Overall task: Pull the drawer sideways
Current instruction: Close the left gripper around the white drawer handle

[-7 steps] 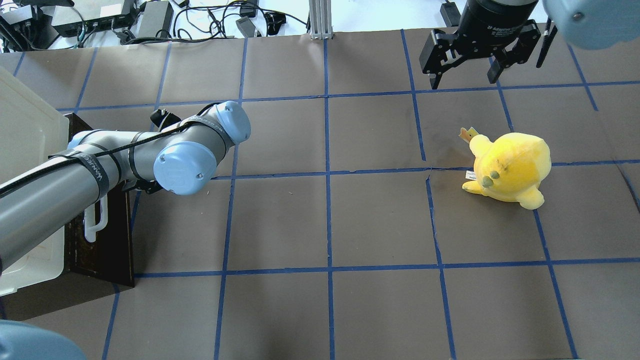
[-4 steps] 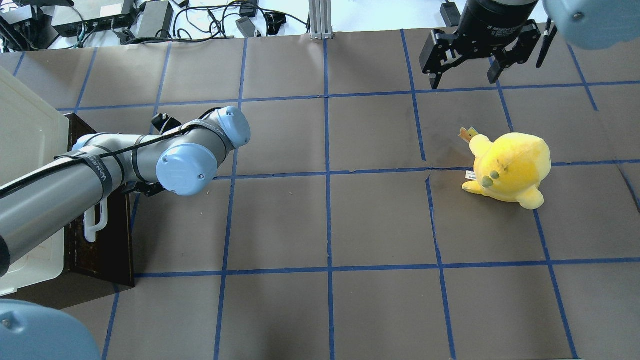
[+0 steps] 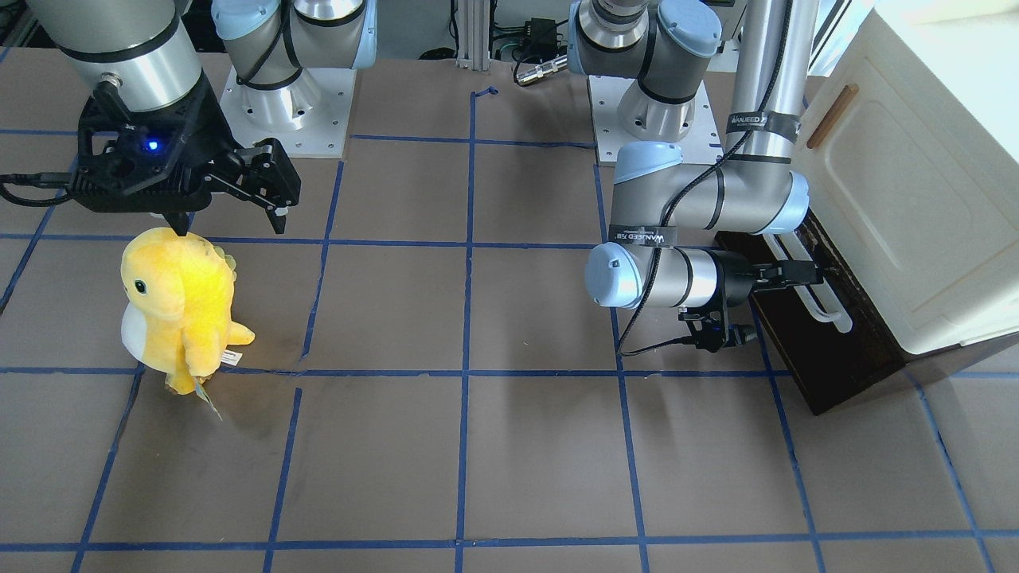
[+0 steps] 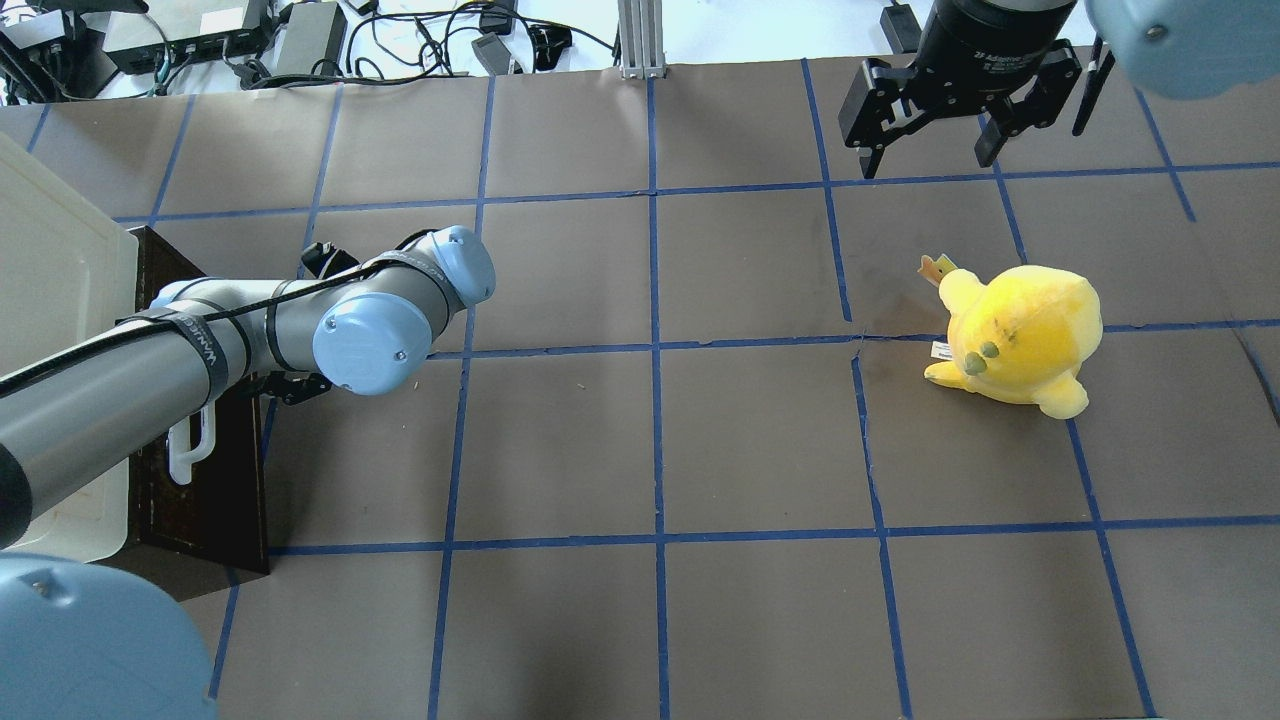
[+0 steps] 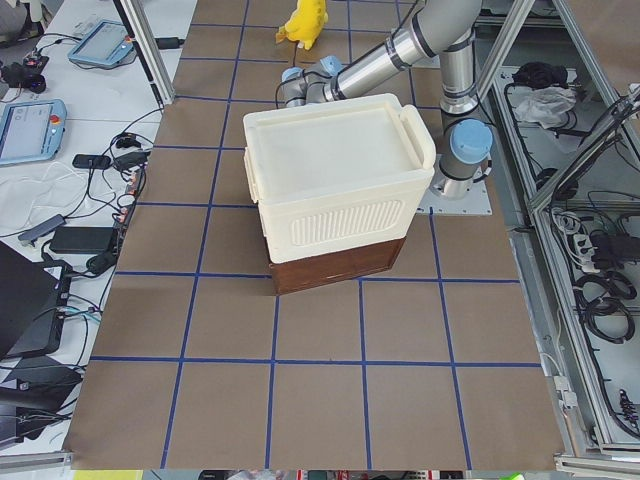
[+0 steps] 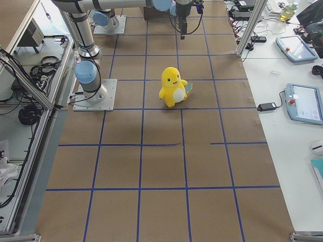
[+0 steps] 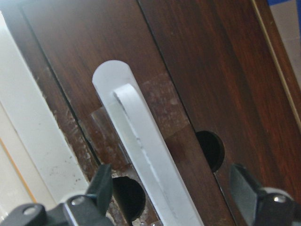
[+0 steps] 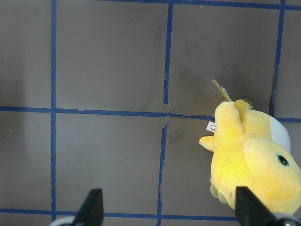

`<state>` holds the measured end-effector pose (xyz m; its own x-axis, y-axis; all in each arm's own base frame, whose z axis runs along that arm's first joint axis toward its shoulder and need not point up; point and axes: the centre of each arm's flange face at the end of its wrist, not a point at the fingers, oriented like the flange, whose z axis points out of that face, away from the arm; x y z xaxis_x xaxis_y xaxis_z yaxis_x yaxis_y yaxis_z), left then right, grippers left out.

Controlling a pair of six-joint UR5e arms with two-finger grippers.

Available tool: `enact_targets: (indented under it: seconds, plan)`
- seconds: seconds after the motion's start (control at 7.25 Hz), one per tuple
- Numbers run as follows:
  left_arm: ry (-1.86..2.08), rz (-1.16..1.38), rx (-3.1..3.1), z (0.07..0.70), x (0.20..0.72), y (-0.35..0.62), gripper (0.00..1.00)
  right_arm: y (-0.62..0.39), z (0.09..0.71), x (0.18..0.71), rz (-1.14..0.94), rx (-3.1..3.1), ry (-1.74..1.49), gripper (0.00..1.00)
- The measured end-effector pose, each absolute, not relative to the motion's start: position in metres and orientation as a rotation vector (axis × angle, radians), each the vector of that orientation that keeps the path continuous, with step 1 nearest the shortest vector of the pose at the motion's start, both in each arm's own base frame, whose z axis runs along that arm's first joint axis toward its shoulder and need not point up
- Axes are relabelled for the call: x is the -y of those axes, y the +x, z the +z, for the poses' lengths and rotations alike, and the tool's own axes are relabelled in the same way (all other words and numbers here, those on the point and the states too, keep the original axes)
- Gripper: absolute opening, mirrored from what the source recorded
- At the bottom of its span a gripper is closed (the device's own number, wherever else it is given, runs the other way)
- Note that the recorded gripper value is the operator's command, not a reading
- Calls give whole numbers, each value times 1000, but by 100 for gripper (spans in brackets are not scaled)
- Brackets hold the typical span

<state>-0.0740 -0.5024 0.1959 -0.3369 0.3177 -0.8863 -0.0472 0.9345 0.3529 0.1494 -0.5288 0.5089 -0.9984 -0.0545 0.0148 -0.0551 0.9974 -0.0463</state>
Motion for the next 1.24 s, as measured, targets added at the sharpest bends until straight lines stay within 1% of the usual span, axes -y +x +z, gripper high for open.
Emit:
enact_targets:
  seconds: [0.14, 0.41, 0.69, 0.97, 1.24]
  plan:
    - [200, 375, -1877, 196, 503, -74, 85, 149, 509, 529, 73, 3126, 86, 100]
    - [212, 364, -1843, 197, 504, -71, 79, 149, 509, 529, 73, 3126, 86, 100]
    - [216, 361, -1832, 197, 503, -70, 79, 149, 509, 529, 73, 3126, 86, 100]
    - [220, 368, -1830, 194, 501, -69, 72, 149, 509, 529, 73, 3126, 86, 100]
    - [223, 372, -1830, 193, 500, -69, 67, 149, 509, 529, 73, 3126, 86, 100]
